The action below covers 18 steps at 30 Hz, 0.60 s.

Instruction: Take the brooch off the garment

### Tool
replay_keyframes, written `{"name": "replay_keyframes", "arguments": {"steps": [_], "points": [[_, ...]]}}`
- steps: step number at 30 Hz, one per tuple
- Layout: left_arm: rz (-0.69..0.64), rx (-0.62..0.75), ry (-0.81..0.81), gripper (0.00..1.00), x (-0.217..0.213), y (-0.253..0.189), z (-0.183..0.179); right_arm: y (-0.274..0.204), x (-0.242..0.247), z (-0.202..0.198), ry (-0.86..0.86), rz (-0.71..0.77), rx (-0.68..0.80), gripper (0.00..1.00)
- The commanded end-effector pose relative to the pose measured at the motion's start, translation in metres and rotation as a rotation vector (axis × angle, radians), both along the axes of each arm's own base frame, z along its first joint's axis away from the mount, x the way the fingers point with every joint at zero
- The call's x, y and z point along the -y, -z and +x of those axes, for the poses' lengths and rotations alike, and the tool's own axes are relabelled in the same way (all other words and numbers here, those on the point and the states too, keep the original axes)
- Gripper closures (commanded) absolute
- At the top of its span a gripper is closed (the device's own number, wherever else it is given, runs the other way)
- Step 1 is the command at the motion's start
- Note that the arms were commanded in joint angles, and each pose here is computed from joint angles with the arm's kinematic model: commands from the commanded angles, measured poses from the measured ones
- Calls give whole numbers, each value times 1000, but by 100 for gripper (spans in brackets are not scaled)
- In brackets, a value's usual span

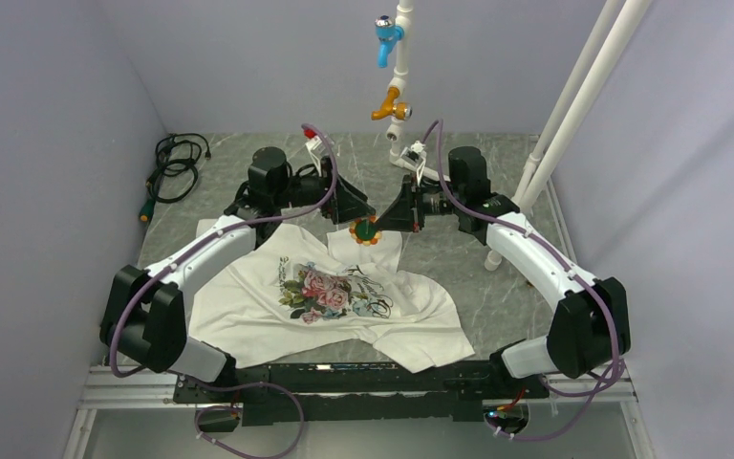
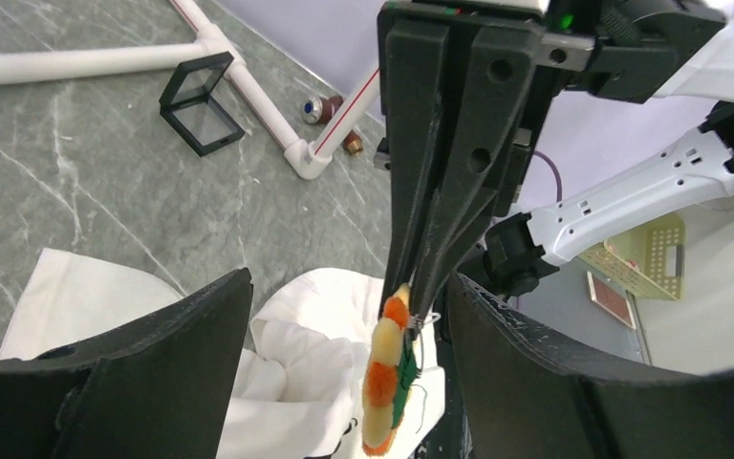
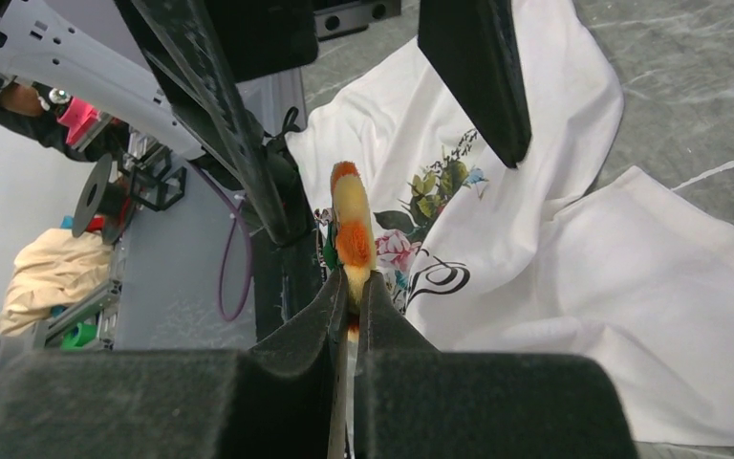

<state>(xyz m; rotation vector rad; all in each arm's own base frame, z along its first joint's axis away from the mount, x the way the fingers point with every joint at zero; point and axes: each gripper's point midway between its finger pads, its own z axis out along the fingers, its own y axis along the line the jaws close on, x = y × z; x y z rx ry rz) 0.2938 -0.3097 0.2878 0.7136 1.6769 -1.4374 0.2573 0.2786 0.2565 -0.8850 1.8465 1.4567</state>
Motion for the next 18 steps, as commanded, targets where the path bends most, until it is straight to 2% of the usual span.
{"name": "replay_keyframes", "arguments": {"steps": [1,10,14,18], "points": [[38,36,17,23,7,0,1,-32,-1,0,-7,37,136,100],[39,14,68,29,9,9,-16,-36,0,-1,-1,44,168,100],[-11,44,110,25,9,-6,-24,-33,1,0,3,33,177,100],[-36,96,70,24,8,-26,-11,-27,2,-3,-5,21,171,100]]}}
